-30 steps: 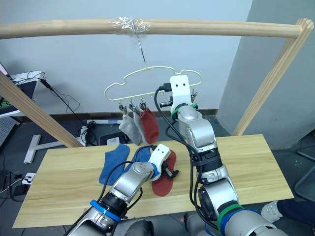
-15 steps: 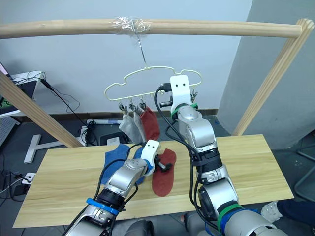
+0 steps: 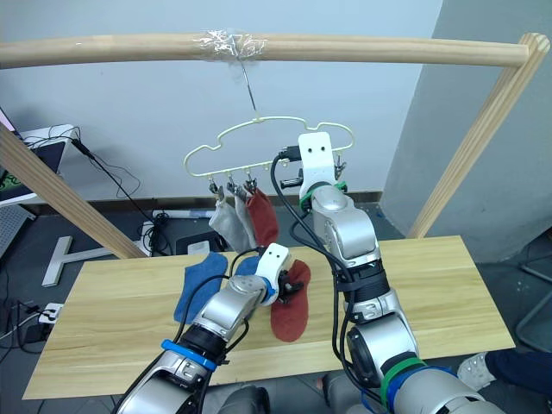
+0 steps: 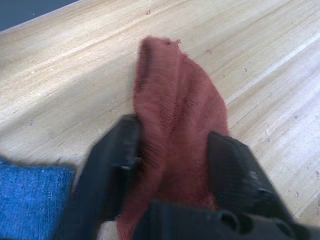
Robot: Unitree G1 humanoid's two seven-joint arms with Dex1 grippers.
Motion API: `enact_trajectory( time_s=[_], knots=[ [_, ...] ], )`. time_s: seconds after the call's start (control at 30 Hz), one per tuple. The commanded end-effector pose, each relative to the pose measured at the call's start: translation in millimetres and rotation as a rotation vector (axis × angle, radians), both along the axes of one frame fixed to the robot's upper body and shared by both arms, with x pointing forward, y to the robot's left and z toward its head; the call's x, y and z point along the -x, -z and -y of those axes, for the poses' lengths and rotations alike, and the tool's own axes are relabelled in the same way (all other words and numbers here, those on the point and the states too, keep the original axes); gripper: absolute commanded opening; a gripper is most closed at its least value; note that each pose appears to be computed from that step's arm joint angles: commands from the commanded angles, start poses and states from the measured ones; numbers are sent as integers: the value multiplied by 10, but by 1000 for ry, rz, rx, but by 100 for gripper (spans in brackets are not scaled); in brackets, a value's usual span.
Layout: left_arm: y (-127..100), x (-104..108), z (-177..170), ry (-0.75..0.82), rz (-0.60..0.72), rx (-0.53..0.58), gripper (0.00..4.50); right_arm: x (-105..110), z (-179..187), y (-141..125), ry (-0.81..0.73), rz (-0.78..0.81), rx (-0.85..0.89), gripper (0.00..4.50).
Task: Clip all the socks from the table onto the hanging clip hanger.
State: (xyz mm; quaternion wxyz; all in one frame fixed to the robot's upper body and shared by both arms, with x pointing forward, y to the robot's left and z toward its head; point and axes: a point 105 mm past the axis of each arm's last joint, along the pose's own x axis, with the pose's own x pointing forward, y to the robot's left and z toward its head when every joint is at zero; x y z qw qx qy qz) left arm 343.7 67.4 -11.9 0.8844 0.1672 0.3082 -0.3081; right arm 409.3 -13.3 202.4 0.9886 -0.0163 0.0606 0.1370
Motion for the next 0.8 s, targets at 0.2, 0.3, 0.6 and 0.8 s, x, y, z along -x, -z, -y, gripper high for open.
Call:
enact_trajectory(
  time_s=[0.2, 0.3, 0.6, 0.8],
  knots=[
    [72, 94, -31, 8, -26, -10, 3, 40, -39, -176, -13, 63, -15, 7],
    [12, 117, 16, 21, -25, 51, 3, 45, -41, -169, -13, 62, -14, 7],
    [-602, 72, -55, -4, 104, 318, 3, 66, -88, -171, -49, 50, -23, 7],
    [-1063, 47, -99, -6, 196, 428, 3, 123, -197, -211, -134, 35, -69, 7]
  ],
)
